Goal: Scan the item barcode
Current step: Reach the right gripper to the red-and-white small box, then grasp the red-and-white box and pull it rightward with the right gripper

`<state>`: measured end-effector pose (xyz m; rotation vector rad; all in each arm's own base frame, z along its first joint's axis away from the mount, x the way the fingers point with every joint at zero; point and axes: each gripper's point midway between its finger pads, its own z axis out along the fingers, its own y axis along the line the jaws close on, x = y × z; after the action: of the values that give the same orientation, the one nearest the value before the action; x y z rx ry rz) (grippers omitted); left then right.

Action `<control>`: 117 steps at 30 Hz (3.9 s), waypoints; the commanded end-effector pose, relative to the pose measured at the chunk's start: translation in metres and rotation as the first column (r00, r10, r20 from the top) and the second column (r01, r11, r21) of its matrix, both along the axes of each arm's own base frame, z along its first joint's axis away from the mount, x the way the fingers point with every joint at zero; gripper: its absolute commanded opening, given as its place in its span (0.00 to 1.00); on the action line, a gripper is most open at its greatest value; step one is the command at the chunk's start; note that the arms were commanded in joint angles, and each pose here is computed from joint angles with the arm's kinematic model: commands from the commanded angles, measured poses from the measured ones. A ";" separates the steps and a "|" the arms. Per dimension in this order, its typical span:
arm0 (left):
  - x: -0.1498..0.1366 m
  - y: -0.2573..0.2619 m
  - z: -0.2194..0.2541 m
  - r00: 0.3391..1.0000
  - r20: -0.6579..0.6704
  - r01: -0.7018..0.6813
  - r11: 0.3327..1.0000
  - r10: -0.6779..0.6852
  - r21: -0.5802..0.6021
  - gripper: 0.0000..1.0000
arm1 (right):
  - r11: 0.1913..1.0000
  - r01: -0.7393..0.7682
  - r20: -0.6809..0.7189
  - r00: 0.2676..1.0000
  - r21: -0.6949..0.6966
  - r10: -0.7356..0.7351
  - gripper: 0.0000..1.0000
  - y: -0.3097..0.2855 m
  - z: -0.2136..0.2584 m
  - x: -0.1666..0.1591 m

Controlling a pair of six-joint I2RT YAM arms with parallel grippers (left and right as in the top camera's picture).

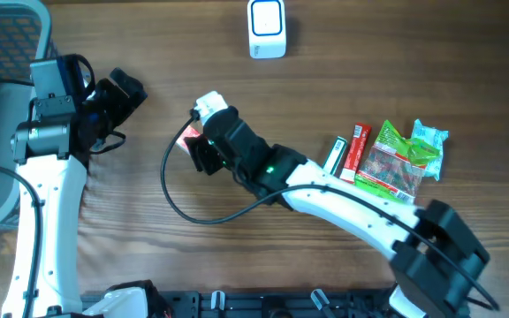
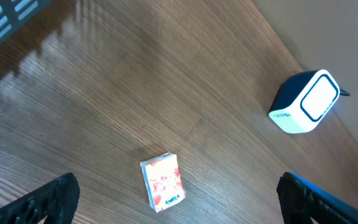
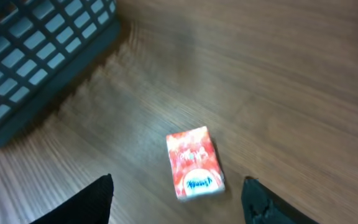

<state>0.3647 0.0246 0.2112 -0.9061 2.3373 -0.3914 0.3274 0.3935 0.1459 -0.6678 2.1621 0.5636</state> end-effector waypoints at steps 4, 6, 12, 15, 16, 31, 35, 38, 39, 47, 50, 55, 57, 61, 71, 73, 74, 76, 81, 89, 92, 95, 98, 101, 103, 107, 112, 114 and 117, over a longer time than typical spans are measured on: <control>-0.001 0.002 0.004 1.000 0.012 -0.002 1.000 0.002 0.014 1.00 | 0.997 -0.078 -0.082 0.994 -0.002 0.077 0.65 0.006 -0.069 0.025; -0.001 0.002 0.004 1.000 0.012 -0.002 1.000 0.002 0.014 1.00 | 0.999 -0.055 -0.090 0.994 0.001 0.055 0.63 0.000 -0.091 0.041; -0.001 0.002 0.004 1.000 0.012 -0.002 1.000 0.002 0.014 1.00 | 0.993 -0.077 -0.242 0.965 0.091 0.097 0.38 0.001 -0.117 0.033; -0.001 0.002 0.004 1.000 0.012 -0.002 1.000 0.002 0.014 1.00 | 0.983 -0.134 -0.300 0.940 0.123 0.165 0.37 0.006 -0.119 0.018; -0.001 0.002 0.004 1.000 0.012 -0.002 1.000 0.002 0.014 1.00 | 0.981 -0.144 -0.310 0.934 0.132 0.179 0.37 0.007 -0.119 0.015; -0.001 0.002 0.004 1.000 0.012 -0.002 1.000 0.002 0.014 1.00 | 0.999 -0.025 -0.283 0.958 0.048 0.037 0.32 -0.009 -0.129 0.032; -0.001 0.002 0.004 1.000 0.012 -0.002 1.000 0.002 0.014 1.00 | 0.999 -0.003 -0.303 0.953 0.050 0.018 0.29 -0.010 -0.133 0.032; -0.001 0.002 0.004 1.000 0.012 -0.002 1.000 0.002 0.014 1.00 | 0.998 0.028 -0.344 0.939 0.047 -0.010 0.30 -0.012 -0.147 0.030; -0.001 0.002 0.004 1.000 0.012 -0.002 1.000 0.002 0.014 1.00 | 0.999 0.030 -0.352 0.936 0.041 -0.014 0.30 -0.012 -0.152 0.029; -0.001 0.002 0.004 1.000 0.012 -0.002 1.000 0.002 0.014 1.00 | 0.993 0.119 -0.305 0.945 -0.015 -0.118 0.09 -0.037 -0.130 0.046; -0.001 0.002 0.004 1.000 0.012 -0.002 1.000 0.002 0.014 1.00 | 0.973 0.212 -0.255 0.939 -0.096 -0.230 0.09 -0.069 -0.103 0.054; -0.001 0.002 0.004 1.000 0.012 -0.002 1.000 0.002 0.014 1.00 | 0.959 0.215 -0.249 0.934 -0.185 -0.257 0.11 -0.091 -0.087 0.041; -0.001 0.002 0.004 1.000 0.012 -0.002 1.000 0.002 0.014 1.00 | 0.977 0.176 -0.274 0.940 -0.124 -0.204 0.38 -0.078 -0.082 0.039; -0.001 0.002 0.004 1.000 0.012 -0.002 1.000 0.002 0.014 1.00 | 0.992 0.126 -0.257 0.958 -0.011 -0.125 0.50 -0.055 -0.067 0.043; -0.001 0.002 0.004 1.000 0.012 -0.002 1.000 0.002 0.014 1.00 | 0.999 0.023 -0.326 0.945 0.047 -0.006 0.63 -0.018 -0.134 0.035; -0.001 0.002 0.004 1.000 0.012 -0.002 1.000 0.002 0.014 1.00 | 0.999 0.023 -0.347 0.938 0.026 -0.012 0.59 -0.021 -0.144 0.032; -0.001 0.002 0.004 1.000 0.012 -0.002 1.000 0.002 0.014 1.00 | 1.000 0.023 -0.361 0.932 0.012 -0.017 0.54 -0.023 -0.148 0.029; -0.001 0.002 0.004 1.000 0.012 -0.002 1.000 0.002 0.014 1.00 | 0.999 0.039 -0.383 0.923 -0.007 -0.038 0.35 -0.032 -0.146 0.029; -0.001 0.002 0.004 1.000 0.012 -0.002 1.000 0.002 0.014 1.00 | 0.983 0.179 -0.412 0.893 -0.053 -0.184 0.20 -0.079 -0.107 0.042; -0.001 0.002 0.004 1.000 0.012 -0.002 1.000 0.002 0.014 1.00 | 0.950 0.198 -0.321 0.908 -0.240 -0.270 0.29 -0.135 -0.071 0.032; -0.001 0.002 0.004 1.000 0.012 -0.002 1.000 0.002 0.014 1.00 | 0.995 0.058 -0.327 0.941 -0.083 -0.082 0.50 -0.098 -0.056 0.031; -0.001 0.002 0.004 1.000 0.012 -0.002 1.000 0.002 0.014 1.00 | 0.999 0.031 -0.276 0.960 -0.039 -0.041 0.56 -0.078 -0.058 0.040; -0.001 0.002 0.004 1.000 0.012 -0.002 1.000 0.002 0.014 1.00 | 0.999 -0.038 -0.211 0.977 -0.036 0.029 0.64 -0.057 -0.072 0.044; -0.001 0.002 0.004 1.000 0.012 -0.002 1.000 0.002 0.014 1.00 | 0.983 -0.162 -0.163 0.976 -0.082 0.147 0.75 -0.029 -0.100 0.032; -0.001 0.002 0.004 1.000 0.012 -0.002 1.000 0.002 0.014 1.00 | 0.967 -0.223 -0.150 0.968 -0.126 0.203 0.80 -0.021 -0.116 0.022; -0.001 0.002 0.004 1.000 0.012 -0.002 1.000 0.002 0.014 1.00 | 0.957 -0.203 -0.148 0.973 -0.205 0.175 0.82 -0.027 -0.131 0.020; -0.001 0.002 0.004 1.000 0.012 -0.002 1.000 0.002 0.014 1.00 | 0.955 -0.193 -0.207 0.967 -0.226 0.147 0.61 -0.038 -0.133 0.012; -0.001 0.002 0.004 1.000 0.012 -0.002 1.000 0.002 0.014 1.00 | 0.952 -0.171 -0.211 0.970 -0.255 0.118 0.52 -0.050 -0.120 0.010; -0.001 0.002 0.004 1.000 0.012 -0.002 1.000 0.002 0.014 1.00 | 0.931 -0.056 -0.178 0.984 -0.361 -0.009 0.42 -0.083 -0.095 0.012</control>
<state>0.3645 0.0246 0.2110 -0.9065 2.3379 -0.3908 0.3241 0.3364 0.0119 -0.9910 2.4846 0.4019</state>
